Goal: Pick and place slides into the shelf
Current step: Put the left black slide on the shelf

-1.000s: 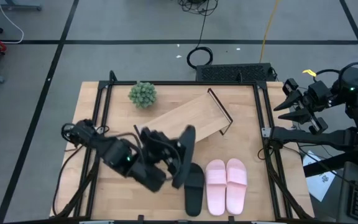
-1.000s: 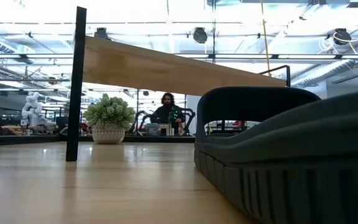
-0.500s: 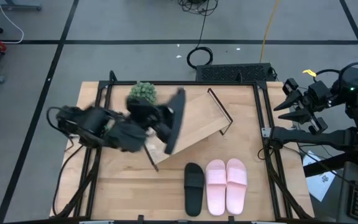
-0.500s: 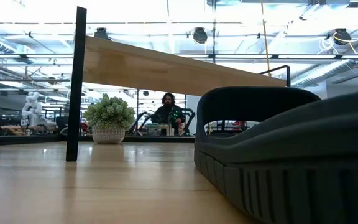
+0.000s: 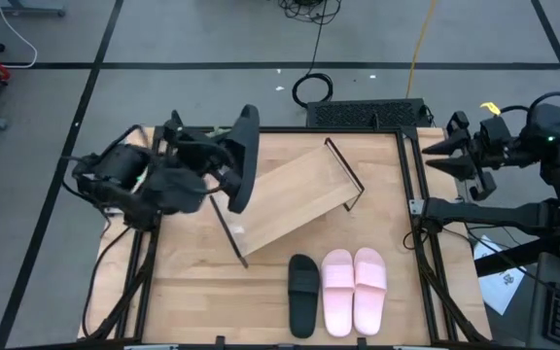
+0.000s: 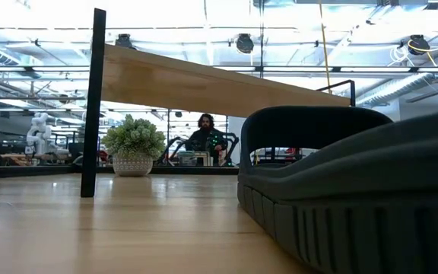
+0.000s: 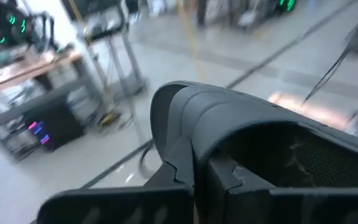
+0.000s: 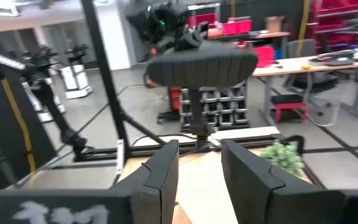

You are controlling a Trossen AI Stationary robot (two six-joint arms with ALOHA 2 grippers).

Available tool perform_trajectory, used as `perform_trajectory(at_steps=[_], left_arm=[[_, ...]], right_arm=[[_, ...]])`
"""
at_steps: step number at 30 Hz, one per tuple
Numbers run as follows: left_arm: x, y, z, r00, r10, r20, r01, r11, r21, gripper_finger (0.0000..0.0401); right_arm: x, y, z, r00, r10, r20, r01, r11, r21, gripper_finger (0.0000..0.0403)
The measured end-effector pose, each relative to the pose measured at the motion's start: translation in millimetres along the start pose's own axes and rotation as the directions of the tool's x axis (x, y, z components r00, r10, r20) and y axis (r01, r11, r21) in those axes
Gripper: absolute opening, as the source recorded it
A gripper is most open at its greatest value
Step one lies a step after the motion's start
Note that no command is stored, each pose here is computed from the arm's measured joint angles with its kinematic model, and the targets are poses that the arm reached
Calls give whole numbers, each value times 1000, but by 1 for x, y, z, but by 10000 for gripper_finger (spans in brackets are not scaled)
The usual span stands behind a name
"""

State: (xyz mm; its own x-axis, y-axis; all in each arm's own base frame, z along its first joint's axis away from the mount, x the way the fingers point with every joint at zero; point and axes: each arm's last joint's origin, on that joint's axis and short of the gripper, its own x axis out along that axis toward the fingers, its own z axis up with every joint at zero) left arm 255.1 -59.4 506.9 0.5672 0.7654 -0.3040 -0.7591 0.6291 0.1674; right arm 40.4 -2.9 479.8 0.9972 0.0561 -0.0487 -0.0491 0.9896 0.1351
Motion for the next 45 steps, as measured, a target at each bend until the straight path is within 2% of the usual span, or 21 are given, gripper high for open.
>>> perform_trajectory(at_steps=[3,6,8,10,13,18,22,26,32,37,45], left_arm=[[21,-1,-10,992,5,-129,-2,1000,20,0],[38,1,-9,985,34,-167,-5,985,170,0],[51,9,-6,980,80,-181,-41,977,210,0],[63,18,-4,973,101,-207,-61,980,190,0],[77,25,-5,958,72,-279,-42,992,115,0],[89,13,-18,941,90,-327,-67,994,81,0],[99,-9,-44,908,90,-410,-67,995,71,0],[99,-36,-68,874,67,-481,-60,998,30,0],[82,-64,-85,849,-4,-528,-45,996,-79,0],[70,-77,-91,850,-27,-527,-11,998,-69,0],[74,-84,-99,830,-24,-558,21,1000,-11,0]], right_arm=[[0,-1,0,999,-38,5,38,999,20,111],[0,-2,0,997,-74,8,73,997,35,111],[0,-3,0,996,-89,10,88,995,52,111],[0,-3,0,996,-90,10,89,994,61,111],[0,-3,0,996,-89,10,89,994,61,111],[0,-3,0,996,-89,10,89,995,43,111],[0,-3,0,996,-90,10,89,996,28,111],[0,-3,0,996,-90,10,90,996,16,111],[0,-3,0,996,-90,10,90,995,-42,111],[0,-3,0,996,-89,9,90,994,-58,111],[0,-3,-2,996,-89,-15,88,995,-48,111]])
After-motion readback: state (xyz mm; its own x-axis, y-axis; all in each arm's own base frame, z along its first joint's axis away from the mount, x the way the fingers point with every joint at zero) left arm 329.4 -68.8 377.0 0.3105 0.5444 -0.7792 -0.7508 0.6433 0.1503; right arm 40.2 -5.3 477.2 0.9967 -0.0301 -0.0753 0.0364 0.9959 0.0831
